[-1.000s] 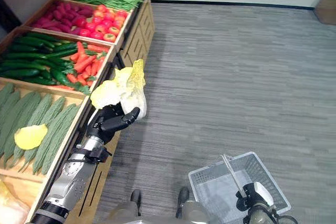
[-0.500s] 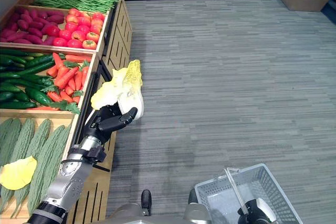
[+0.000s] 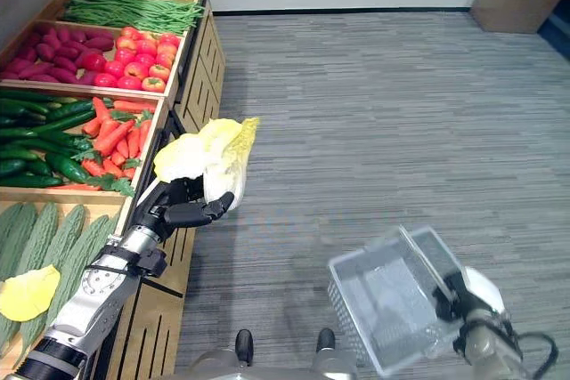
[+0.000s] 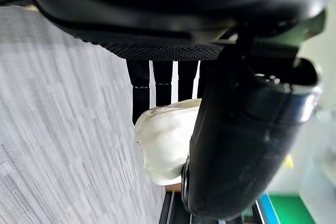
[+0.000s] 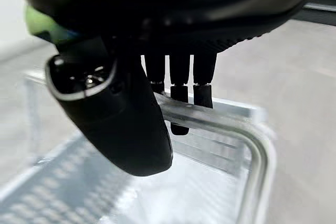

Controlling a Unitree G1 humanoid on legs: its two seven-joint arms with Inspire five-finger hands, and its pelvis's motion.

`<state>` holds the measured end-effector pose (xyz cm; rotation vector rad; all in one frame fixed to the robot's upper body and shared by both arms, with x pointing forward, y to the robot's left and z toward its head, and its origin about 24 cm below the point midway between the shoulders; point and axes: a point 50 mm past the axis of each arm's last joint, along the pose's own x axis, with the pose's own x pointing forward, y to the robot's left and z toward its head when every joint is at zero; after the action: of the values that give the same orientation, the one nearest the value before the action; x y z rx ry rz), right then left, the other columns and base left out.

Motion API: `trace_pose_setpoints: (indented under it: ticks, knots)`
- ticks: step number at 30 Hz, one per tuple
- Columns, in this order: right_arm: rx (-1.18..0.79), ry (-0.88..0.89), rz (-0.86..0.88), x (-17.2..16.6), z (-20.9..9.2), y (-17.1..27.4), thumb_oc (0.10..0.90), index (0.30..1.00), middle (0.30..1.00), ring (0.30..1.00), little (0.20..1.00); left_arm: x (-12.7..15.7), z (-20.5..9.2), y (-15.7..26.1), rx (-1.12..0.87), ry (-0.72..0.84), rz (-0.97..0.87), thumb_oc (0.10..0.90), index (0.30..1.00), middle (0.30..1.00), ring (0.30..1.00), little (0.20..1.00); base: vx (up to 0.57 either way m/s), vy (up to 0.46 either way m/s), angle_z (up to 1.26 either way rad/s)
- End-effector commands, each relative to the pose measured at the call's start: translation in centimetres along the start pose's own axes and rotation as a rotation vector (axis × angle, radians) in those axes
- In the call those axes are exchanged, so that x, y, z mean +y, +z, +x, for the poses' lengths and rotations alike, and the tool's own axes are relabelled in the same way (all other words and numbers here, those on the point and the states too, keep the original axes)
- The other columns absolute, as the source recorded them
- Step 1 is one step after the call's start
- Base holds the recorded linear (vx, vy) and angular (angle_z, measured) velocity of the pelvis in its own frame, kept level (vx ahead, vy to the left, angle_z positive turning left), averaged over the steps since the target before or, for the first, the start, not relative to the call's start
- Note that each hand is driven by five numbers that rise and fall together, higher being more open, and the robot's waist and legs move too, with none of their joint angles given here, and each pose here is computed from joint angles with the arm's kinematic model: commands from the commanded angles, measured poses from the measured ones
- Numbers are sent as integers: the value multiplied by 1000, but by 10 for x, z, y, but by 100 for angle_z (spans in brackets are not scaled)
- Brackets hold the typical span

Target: Get the vegetables into the basket

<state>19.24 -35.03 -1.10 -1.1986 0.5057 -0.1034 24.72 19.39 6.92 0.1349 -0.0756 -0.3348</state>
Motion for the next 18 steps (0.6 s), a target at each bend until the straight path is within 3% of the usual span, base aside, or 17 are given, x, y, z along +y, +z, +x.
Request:
trace_pose_setpoints:
  ticks: [1,7,15,17,18]
  knots:
    - [-227,-269,-70,-78,28,45,400,300,300,300,300,-20,26,74,-385,-147,127,400,300,300,300,300,-4,-14,-5]
    - [-441,-357,-147,-113,36,102,400,300,300,300,300,-43,36,99,-504,-276,296,400,300,300,300,300,0,-2,-1]
    - [-508,-371,-252,-132,52,136,400,300,300,300,300,-74,41,123,-635,-479,505,400,300,300,300,300,0,0,0]
    - [-550,-390,-218,-137,56,157,400,300,300,300,300,-89,39,134,-741,-558,684,400,300,300,300,300,0,10,-2]
    - [-550,-391,-216,-138,56,157,400,300,300,300,300,-89,39,134,-742,-557,687,400,300,300,300,300,-5,19,-5]
